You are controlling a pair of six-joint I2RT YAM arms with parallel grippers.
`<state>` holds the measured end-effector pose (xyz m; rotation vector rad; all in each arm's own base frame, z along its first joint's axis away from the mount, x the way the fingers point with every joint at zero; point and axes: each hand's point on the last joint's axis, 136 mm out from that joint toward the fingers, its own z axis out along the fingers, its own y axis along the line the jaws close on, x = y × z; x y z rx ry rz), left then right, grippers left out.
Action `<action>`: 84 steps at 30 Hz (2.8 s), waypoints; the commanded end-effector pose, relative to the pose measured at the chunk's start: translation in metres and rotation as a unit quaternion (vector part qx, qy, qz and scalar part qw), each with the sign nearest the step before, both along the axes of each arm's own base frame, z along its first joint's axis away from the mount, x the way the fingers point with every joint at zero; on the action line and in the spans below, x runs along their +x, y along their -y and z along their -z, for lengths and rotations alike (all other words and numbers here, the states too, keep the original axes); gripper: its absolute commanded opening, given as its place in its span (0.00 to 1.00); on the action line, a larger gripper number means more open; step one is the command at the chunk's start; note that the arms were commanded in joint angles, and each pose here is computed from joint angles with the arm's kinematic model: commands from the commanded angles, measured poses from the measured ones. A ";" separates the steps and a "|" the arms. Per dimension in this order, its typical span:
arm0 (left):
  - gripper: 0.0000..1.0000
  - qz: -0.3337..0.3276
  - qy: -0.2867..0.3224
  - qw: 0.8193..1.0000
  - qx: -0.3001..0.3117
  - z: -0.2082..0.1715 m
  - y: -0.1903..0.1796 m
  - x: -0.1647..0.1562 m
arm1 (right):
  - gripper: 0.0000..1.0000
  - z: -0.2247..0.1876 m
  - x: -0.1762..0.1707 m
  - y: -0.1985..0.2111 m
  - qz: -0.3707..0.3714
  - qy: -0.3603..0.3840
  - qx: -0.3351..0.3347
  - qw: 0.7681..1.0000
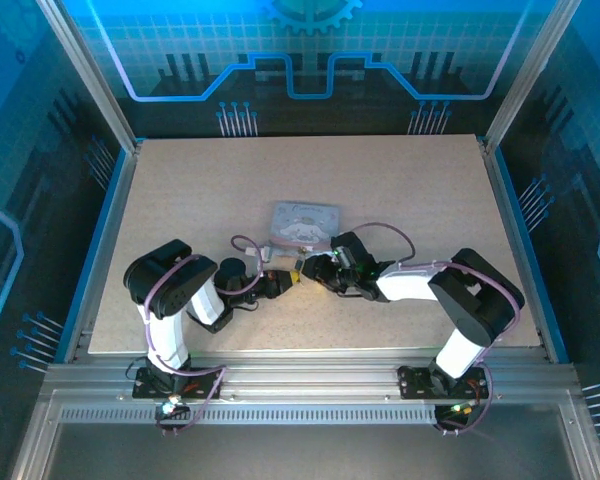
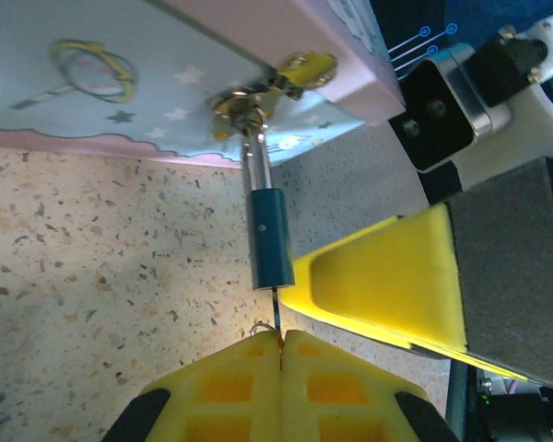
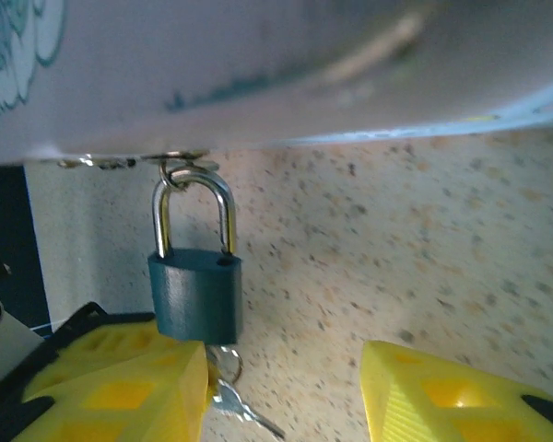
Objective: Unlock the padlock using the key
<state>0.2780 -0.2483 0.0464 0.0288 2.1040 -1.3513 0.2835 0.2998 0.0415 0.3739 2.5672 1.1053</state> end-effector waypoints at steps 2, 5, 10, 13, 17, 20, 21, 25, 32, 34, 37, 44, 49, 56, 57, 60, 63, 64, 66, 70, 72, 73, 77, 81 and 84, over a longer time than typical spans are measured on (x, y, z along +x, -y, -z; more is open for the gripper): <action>0.00 0.023 0.021 0.999 -0.022 -0.020 0.005 -0.004 | 0.48 -0.010 0.007 -0.025 -0.015 0.000 0.042 0.999; 0.00 0.025 0.023 0.999 -0.025 -0.022 0.005 -0.005 | 0.48 -0.009 0.009 -0.032 -0.015 -0.005 0.059 0.998; 0.00 0.025 0.019 0.999 -0.025 -0.021 0.006 -0.005 | 0.42 -0.010 0.009 -0.039 -0.016 -0.005 0.068 0.998; 0.00 0.025 0.020 0.999 -0.025 -0.021 0.007 -0.006 | 0.38 -0.012 0.010 -0.042 -0.018 0.003 0.072 0.997; 0.00 0.022 0.020 0.999 -0.022 -0.019 0.006 -0.005 | 0.44 -0.017 0.012 -0.046 -0.015 0.016 0.088 0.996; 0.00 0.006 0.024 1.000 -0.014 -0.018 0.001 -0.004 | 0.50 -0.016 0.010 -0.041 -0.005 0.025 0.077 0.997; 0.00 0.002 0.024 1.000 -0.011 -0.017 -0.001 -0.004 | 0.50 -0.015 0.008 -0.038 -0.005 0.028 0.066 0.997; 0.00 0.004 0.024 1.000 -0.012 -0.017 -0.001 -0.005 | 0.48 -0.010 0.006 -0.036 -0.016 0.029 0.037 0.999; 0.00 0.012 0.028 0.999 -0.013 -0.019 0.001 -0.007 | 0.36 0.001 0.007 -0.049 -0.027 0.024 0.063 0.997; 0.00 0.012 0.025 1.000 -0.011 -0.017 0.000 -0.008 | 0.27 -0.001 0.008 -0.055 -0.033 0.028 0.081 0.996; 0.00 0.011 0.025 1.000 -0.008 -0.015 -0.001 -0.008 | 0.12 -0.002 0.007 -0.060 -0.041 0.034 0.086 0.995; 0.10 -0.003 0.032 0.999 0.006 -0.012 -0.009 -0.011 | 0.01 0.006 0.001 -0.041 -0.049 0.055 0.018 0.997; 0.27 -0.014 0.032 0.999 0.016 -0.009 -0.014 -0.013 | 0.00 0.006 -0.001 -0.022 -0.060 0.087 -0.043 0.993; 0.37 -0.038 0.039 0.998 0.026 -0.009 -0.028 -0.014 | 0.00 0.001 -0.010 0.005 -0.109 0.120 -0.181 0.970; 0.37 -0.041 0.041 0.998 0.025 -0.011 -0.030 -0.013 | 0.00 -0.002 -0.010 0.009 -0.119 0.127 -0.205 0.963; 0.37 -0.045 0.045 0.998 0.026 -0.014 -0.033 -0.011 | 0.00 -0.012 -0.010 0.018 -0.151 0.155 -0.271 0.938; 0.37 -0.049 0.051 0.997 0.030 -0.018 -0.035 -0.007 | 0.00 -0.025 -0.008 0.020 -0.190 0.184 -0.329 0.907; 0.37 -0.052 0.051 0.997 0.034 -0.019 -0.036 -0.005 | 0.00 -0.027 -0.008 0.021 -0.204 0.192 -0.351 0.894; 0.37 -0.054 0.052 0.996 0.042 -0.020 -0.038 -0.002 | 0.00 -0.031 -0.007 0.022 -0.227 0.206 -0.384 0.871; 0.37 -0.059 0.052 0.995 0.062 -0.025 -0.043 0.005 | 0.00 -0.034 -0.005 0.021 -0.270 0.232 -0.427 0.831; 0.37 -0.062 0.053 0.994 0.075 -0.028 -0.045 0.006 | 0.00 -0.035 -0.004 0.019 -0.283 0.243 -0.439 0.817; 0.37 -0.063 0.052 0.993 0.085 -0.028 -0.047 0.007 | 0.00 -0.037 -0.004 0.018 -0.290 0.249 -0.443 0.811; 0.36 -0.071 0.050 0.989 0.123 -0.031 -0.054 0.009 | 0.00 -0.043 -0.004 0.012 -0.320 0.274 -0.442 0.792; 0.38 -0.092 0.046 0.981 0.166 -0.033 -0.068 0.009 | 0.00 -0.049 -0.005 0.002 -0.350 0.293 -0.436 0.776; 0.42 -0.100 0.048 0.975 0.190 -0.035 -0.077 0.005 | 0.00 -0.049 -0.006 -0.005 -0.370 0.301 -0.432 0.765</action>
